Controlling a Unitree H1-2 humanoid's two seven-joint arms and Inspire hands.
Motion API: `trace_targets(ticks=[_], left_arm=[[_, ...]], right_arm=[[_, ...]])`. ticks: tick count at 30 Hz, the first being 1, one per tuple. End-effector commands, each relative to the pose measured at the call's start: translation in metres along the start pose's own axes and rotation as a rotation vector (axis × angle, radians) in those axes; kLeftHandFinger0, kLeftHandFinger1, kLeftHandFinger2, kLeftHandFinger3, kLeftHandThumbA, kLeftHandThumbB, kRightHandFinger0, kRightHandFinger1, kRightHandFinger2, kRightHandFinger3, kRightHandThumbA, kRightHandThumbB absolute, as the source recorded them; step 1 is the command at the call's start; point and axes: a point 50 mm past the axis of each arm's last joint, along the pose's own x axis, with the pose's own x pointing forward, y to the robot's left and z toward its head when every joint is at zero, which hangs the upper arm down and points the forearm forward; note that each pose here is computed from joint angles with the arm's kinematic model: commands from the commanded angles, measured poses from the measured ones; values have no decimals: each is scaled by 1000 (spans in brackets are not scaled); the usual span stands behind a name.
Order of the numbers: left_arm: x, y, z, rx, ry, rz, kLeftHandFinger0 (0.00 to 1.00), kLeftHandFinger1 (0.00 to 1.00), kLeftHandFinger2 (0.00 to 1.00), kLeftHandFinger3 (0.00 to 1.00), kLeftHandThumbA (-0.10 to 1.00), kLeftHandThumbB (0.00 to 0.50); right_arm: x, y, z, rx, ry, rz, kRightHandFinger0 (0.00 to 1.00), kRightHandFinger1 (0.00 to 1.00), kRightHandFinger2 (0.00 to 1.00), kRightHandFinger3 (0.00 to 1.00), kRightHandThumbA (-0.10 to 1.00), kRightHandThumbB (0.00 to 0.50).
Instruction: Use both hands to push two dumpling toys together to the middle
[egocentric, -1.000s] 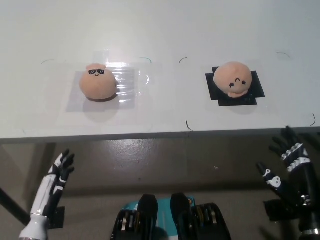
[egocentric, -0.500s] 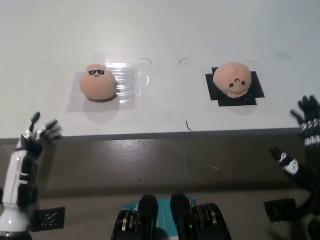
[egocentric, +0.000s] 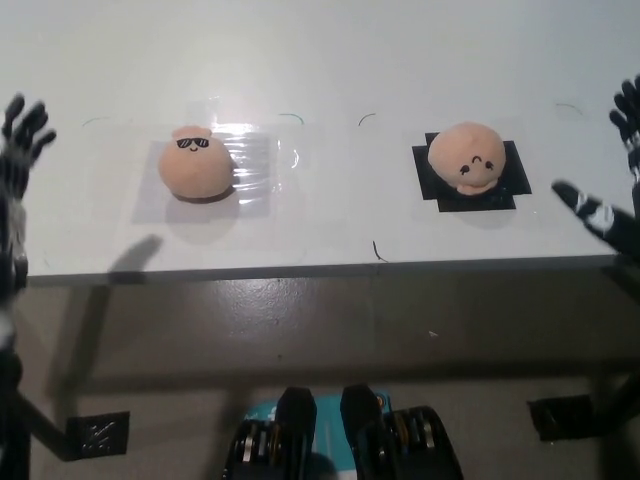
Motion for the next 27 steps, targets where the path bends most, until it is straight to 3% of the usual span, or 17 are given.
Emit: trace_targets(ticks=[1, 4, 5, 6, 7, 10, 18, 20, 22, 23, 27], left_arm=[[42, 17, -4, 15, 21, -18, 1000, 1000, 1000, 1000, 1000, 309], [64, 22, -16, 38, 52, -29, 1000, 1000, 1000, 1000, 1000, 330], [71, 22, -19, 32, 61, -35, 1000, 1000, 1000, 1000, 1000, 341], [83, 22, -23, 22, 81, -42, 1000, 1000, 1000, 1000, 1000, 357], [88, 21, -26, 18, 90, -46, 1000, 1000, 1000, 1000, 1000, 348], [107, 19, -33, -6, 128, -55, 1000, 1000, 1000, 1000, 1000, 335], [159, 12, -48, -58, 223, -64, 1000, 1000, 1000, 1000, 1000, 372], [166, 9, -49, -69, 225, -63, 1000, 1000, 1000, 1000, 1000, 368], [173, 4, -57, -67, 241, -68, 1000, 1000, 1000, 1000, 1000, 353], [174, -1, -62, -60, 259, -69, 1000, 1000, 1000, 1000, 1000, 394], [173, -8, -73, -65, 291, -70, 1000, 1000, 1000, 1000, 1000, 419]], right_arm=[[44, -14, 4, 19, -12, -3, 1000, 1000, 1000, 1000, 1000, 230], [66, -17, -6, 24, -2, -8, 1000, 1000, 1000, 1000, 1000, 227], [72, -17, -8, 33, 2, -13, 1000, 1000, 1000, 1000, 1000, 237], [82, -17, -11, 44, 14, -21, 1000, 1000, 1000, 1000, 1000, 284], [86, -18, -13, 42, 19, -25, 1000, 1000, 1000, 1000, 1000, 288], [102, -18, -17, 50, 35, -40, 1000, 1000, 1000, 1000, 1000, 259], [147, -22, -26, 224, 110, -83, 1000, 1000, 1000, 1000, 1000, 197], [151, -23, -29, 255, 120, -91, 1000, 1000, 1000, 1000, 1000, 202], [157, -23, -35, 332, 149, -119, 1000, 1000, 1000, 1000, 1000, 237], [157, -22, -40, 367, 174, -130, 1000, 1000, 1000, 1000, 1000, 246], [161, -18, -50, 509, 218, -163, 1000, 1000, 1000, 1000, 1000, 254]])
